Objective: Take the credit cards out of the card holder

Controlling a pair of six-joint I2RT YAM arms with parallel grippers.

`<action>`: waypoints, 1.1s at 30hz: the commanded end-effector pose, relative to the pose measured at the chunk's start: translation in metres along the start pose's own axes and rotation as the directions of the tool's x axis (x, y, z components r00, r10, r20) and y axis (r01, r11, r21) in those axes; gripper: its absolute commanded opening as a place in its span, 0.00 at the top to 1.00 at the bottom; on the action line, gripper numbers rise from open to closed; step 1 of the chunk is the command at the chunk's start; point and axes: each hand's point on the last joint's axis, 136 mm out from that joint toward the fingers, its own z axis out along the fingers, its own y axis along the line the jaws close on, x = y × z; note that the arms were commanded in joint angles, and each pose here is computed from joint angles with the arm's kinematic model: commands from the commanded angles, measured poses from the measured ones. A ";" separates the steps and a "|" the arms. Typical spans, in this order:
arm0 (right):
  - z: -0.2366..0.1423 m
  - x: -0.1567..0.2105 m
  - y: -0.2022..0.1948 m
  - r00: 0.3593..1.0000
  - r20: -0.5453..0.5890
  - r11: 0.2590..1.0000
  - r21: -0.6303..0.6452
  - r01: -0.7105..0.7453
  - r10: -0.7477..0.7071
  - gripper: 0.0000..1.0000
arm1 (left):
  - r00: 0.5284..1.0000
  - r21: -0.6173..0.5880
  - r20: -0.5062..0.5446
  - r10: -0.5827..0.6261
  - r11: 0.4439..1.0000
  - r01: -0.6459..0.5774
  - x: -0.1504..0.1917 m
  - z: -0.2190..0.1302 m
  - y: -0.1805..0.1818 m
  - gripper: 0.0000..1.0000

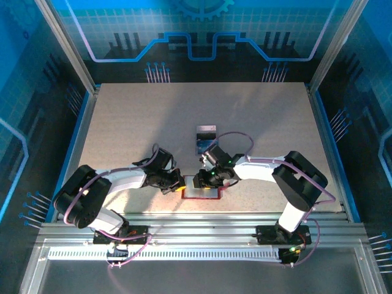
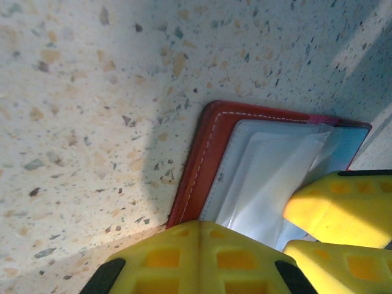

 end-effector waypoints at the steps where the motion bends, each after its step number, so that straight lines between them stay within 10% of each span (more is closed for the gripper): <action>1: -0.004 0.005 -0.013 1.000 -0.006 1.000 0.024 -0.015 0.015 0.64 | 1.000 -0.063 -0.020 -0.017 0.998 0.016 0.004 0.004 0.014 0.99; 11: -0.002 0.007 -0.021 0.999 -0.002 0.999 0.024 -0.032 0.032 0.64 | 1.000 -0.043 -0.017 -0.003 0.999 0.003 0.002 0.000 0.004 0.98; 33: -0.003 0.008 -0.022 0.999 0.009 0.999 -0.011 -0.051 0.051 0.64 | 0.998 0.103 -0.054 -0.044 0.993 0.050 0.008 0.000 -0.022 0.65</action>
